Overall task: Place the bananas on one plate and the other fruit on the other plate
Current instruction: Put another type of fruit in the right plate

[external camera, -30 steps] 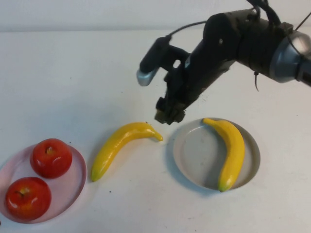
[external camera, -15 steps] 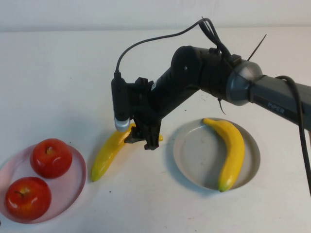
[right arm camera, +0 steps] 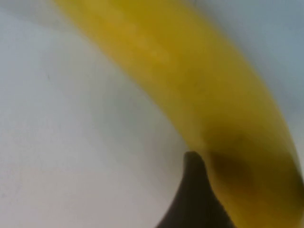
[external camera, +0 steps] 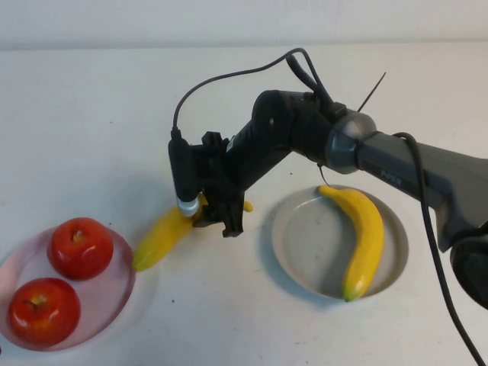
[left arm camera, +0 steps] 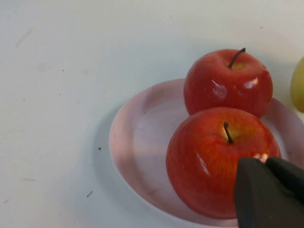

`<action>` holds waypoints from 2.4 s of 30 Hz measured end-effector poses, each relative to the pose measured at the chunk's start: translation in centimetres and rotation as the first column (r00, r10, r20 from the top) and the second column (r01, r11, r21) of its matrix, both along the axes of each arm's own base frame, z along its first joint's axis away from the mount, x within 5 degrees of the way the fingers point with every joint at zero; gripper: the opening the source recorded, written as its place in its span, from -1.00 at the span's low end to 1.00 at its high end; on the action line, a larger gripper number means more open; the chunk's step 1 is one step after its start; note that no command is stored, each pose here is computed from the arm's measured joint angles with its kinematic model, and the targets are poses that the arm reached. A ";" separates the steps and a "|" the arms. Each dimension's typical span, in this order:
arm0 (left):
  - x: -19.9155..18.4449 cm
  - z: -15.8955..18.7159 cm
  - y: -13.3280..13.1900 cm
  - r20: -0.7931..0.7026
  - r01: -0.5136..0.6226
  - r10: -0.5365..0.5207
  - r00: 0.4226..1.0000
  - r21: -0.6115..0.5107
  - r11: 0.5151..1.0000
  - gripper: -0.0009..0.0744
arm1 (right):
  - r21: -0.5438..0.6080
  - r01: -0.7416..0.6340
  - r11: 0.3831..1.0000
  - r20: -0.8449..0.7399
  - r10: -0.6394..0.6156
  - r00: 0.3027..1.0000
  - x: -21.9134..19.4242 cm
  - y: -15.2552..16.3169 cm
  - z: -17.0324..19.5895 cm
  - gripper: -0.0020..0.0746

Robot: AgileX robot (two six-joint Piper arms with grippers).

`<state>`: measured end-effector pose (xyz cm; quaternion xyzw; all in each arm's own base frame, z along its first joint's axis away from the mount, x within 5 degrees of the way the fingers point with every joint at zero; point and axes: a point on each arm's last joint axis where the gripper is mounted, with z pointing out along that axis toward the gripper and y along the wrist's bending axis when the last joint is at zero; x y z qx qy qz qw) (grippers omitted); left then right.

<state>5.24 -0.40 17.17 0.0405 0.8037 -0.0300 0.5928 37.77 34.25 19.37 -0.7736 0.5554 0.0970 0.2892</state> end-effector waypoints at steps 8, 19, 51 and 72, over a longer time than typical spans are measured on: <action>0.0 0.0 0.0 0.000 0.000 0.000 1.000 0.000 1.000 -0.97 | -0.049 0.056 0.997 -0.072 -0.059 0.996 0.2 -0.6 -1.0 0.15; 0.0 0.0 0.0 0.000 0.000 0.000 1.000 0.000 1.000 -0.97 | -0.060 0.176 0.983 -0.126 -0.182 0.975 0.5 -1.0 -1.0 -0.13; 0.0 0.0 0.0 0.000 0.000 0.000 1.000 0.000 1.000 -0.97 | -0.333 0.638 0.695 -0.173 -0.710 0.683 -5.2 -12.9 9.4 -0.13; 0.0 0.0 0.0 0.000 0.000 0.000 1.000 0.000 1.000 -0.97 | -0.417 0.905 -0.083 -0.388 -0.885 -0.259 -10.3 -16.2 4.7 -0.13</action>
